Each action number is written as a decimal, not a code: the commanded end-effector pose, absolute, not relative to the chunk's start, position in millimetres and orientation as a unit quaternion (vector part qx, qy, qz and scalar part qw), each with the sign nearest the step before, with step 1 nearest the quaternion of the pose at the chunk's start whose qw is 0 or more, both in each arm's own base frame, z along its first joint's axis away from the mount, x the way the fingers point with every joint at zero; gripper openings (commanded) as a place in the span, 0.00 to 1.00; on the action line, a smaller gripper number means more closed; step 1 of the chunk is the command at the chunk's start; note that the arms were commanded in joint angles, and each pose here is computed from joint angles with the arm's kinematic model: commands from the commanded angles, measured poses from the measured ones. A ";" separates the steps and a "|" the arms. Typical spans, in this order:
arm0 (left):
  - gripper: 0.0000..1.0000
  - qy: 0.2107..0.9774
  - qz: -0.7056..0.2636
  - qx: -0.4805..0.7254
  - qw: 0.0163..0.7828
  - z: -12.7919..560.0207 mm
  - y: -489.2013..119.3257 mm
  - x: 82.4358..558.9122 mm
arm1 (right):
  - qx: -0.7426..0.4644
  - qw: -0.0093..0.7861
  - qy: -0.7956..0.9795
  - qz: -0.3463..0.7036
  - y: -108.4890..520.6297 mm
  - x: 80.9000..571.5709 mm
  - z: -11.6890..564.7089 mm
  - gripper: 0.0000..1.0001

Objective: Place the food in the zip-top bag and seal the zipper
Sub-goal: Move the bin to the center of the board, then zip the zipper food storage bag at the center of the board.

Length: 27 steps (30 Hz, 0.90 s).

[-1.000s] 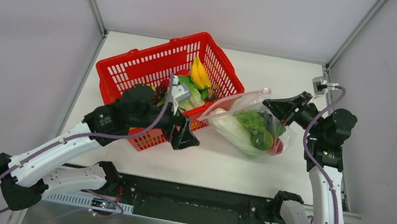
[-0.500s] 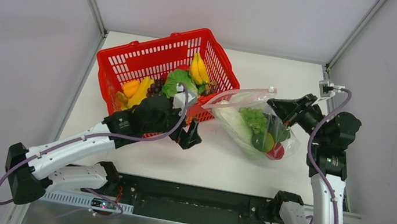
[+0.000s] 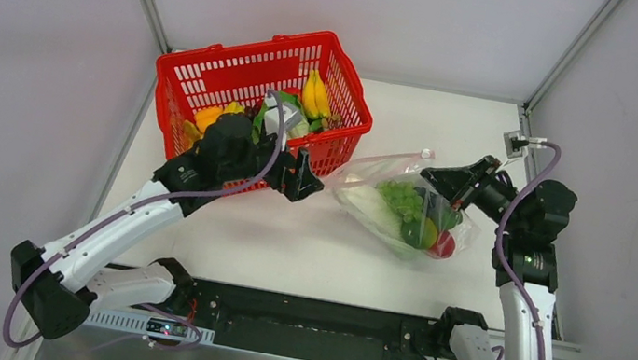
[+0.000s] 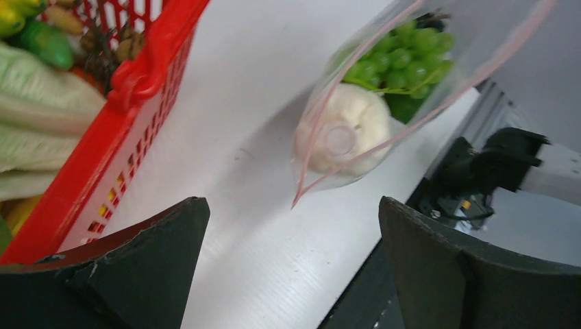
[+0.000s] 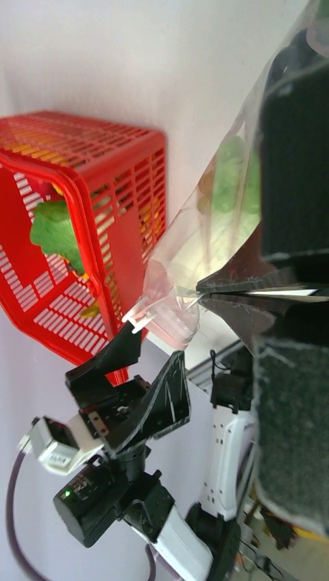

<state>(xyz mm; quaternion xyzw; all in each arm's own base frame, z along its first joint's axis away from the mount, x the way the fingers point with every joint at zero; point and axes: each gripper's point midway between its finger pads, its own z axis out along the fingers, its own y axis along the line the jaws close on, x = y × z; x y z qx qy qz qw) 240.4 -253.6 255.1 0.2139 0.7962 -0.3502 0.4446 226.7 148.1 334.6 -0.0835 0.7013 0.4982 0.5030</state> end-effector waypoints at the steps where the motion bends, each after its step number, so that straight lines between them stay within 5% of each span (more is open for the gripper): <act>1: 0.99 0.698 -0.434 0.264 0.505 346.2 -268.6 204.6 | -0.158 0.505 0.658 0.536 163.6 192.0 382.2 0.00; 23: 0.98 0.678 -0.469 0.360 0.437 359.0 -382.3 195.0 | -0.216 0.427 0.680 0.556 190.4 171.7 353.7 0.00; 27: 0.69 0.684 -0.466 0.379 0.414 347.4 -384.5 185.3 | -0.214 0.430 0.683 0.550 190.8 174.9 352.0 0.00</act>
